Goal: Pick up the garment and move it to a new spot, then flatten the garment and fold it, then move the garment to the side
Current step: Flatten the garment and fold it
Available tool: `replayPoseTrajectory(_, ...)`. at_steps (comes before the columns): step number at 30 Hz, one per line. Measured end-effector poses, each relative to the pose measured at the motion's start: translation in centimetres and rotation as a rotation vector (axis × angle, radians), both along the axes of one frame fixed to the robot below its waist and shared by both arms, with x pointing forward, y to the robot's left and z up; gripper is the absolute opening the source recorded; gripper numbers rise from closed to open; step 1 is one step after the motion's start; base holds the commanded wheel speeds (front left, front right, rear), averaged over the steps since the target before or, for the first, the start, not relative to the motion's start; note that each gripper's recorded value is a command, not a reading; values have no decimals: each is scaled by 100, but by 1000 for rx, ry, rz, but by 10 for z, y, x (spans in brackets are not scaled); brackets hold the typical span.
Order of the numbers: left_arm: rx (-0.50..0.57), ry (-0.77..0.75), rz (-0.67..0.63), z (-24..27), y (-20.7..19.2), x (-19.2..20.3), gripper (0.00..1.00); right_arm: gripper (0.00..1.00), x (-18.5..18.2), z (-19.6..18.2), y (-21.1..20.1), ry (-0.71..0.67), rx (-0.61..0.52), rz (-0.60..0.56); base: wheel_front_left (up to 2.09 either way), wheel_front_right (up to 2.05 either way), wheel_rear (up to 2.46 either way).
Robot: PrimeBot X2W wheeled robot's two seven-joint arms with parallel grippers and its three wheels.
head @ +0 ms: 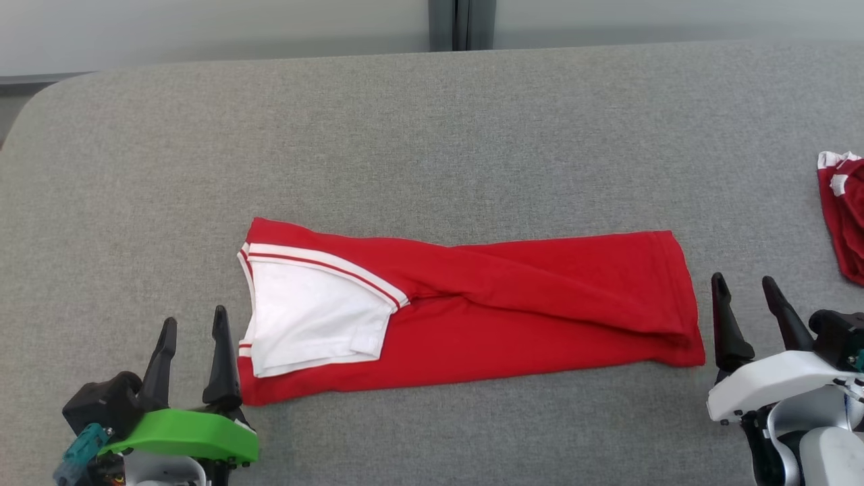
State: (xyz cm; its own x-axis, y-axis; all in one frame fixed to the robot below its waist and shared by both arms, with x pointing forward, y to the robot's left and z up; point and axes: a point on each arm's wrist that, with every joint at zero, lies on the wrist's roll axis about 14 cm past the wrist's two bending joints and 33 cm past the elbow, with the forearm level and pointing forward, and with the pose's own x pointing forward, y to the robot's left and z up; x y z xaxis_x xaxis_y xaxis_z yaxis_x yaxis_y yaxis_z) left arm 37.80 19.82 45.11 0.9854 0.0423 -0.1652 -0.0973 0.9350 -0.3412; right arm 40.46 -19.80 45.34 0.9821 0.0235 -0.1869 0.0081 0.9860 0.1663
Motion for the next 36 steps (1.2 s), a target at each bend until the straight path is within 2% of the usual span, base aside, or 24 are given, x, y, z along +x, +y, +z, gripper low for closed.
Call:
replayPoseTrajectory(6, 27, -48, 2, 13, -6, 2, 100, 100, -1, 7, -10, 7, -23, -25, 0, 0, 0)
replayPoseTrajectory(13, 53, -73, 31, 19, -3, 5, 100, 100, 6, -13, 14, 141, -30, 67, 0, 0, 0)
replayPoseTrajectory(21, 82, -83, 77, 22, 13, 2, 100, 100, 14, -51, 15, 328, -113, 148, 0, 0, 0)
replayPoseTrajectory(28, 100, -82, 117, 23, 28, -2, 100, 100, 7, -75, 28, 454, -82, 201, 0, 0, 0)
replayPoseTrajectory(29, 101, -83, 118, 24, 28, -2, 100, 92, 6, -77, 29, 468, -71, 203, 0, 0, 0)
replayPoseTrajectory(31, 102, -85, 118, 24, 29, -2, 100, 45, 6, -79, 30, 482, -57, 205, 0, 0, 0)
replayPoseTrajectory(34, 100, -92, 104, 26, 24, 1, 100, 18, 7, -80, 27, 482, -45, 194, 0, 0, 0)
replayPoseTrajectory(35, 99, -94, 99, 26, 23, 2, 100, 0, 8, -80, 27, 481, -46, 194, 0, 0, 0)
replayPoseTrajectory(36, 99, -98, 94, 27, 22, 3, 100, 0, 9, -79, 27, 476, -42, 191, 0, 0, 0)
